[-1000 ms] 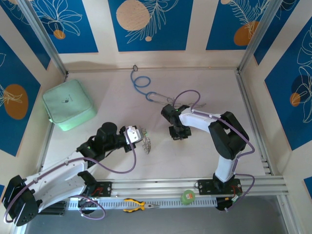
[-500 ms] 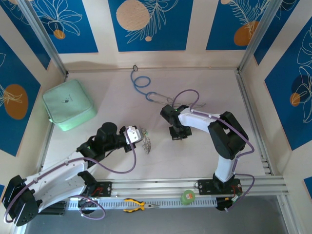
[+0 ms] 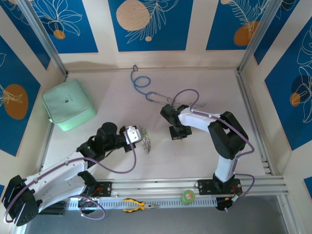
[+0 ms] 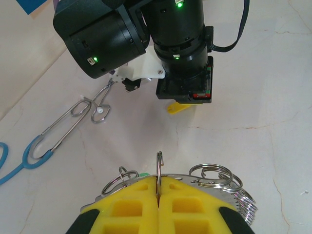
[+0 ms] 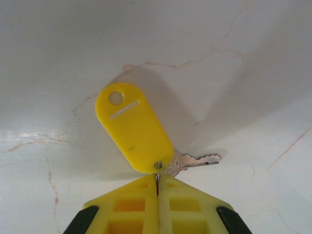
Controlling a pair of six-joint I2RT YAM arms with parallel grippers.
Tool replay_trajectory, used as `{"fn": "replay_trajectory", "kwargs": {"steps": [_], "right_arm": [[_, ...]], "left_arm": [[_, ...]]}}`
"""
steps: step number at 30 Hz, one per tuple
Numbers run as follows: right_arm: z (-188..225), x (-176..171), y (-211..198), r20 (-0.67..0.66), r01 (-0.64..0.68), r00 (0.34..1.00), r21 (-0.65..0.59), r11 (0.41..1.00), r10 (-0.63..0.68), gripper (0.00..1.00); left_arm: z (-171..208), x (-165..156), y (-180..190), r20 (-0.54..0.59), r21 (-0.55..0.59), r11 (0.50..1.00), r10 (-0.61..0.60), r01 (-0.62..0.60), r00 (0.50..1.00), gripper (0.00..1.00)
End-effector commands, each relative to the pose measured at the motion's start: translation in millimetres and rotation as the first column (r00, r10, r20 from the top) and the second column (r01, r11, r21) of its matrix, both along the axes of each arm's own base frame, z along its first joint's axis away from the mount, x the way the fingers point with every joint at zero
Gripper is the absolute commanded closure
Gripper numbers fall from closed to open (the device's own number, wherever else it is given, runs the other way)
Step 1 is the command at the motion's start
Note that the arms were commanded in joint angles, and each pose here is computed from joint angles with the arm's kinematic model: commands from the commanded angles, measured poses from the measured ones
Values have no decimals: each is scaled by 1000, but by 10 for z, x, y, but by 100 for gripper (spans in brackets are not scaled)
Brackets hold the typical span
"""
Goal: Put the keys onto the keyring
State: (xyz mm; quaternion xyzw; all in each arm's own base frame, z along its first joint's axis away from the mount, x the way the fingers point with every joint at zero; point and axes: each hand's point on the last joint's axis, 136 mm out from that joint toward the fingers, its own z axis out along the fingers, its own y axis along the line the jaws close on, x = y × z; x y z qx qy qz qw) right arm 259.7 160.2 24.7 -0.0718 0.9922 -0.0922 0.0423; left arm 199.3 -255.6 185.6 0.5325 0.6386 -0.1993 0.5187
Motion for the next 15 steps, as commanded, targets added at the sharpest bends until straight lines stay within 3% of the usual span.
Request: {"fn": "replay_trajectory", "kwargs": {"steps": [1, 15], "right_arm": [[-14, -34, 34, -28, 11, 1000, 64, 998, -9, 100], [-68, -24, 28, -58, 33, 998, 105, 994, -27, 98]], "left_arm": [[52, -32, -19, 23, -16, 1000, -12, 12, 1000, 100], [55, -35, -15, 25, -14, 1000, -11, 11, 1000, 100]]}}
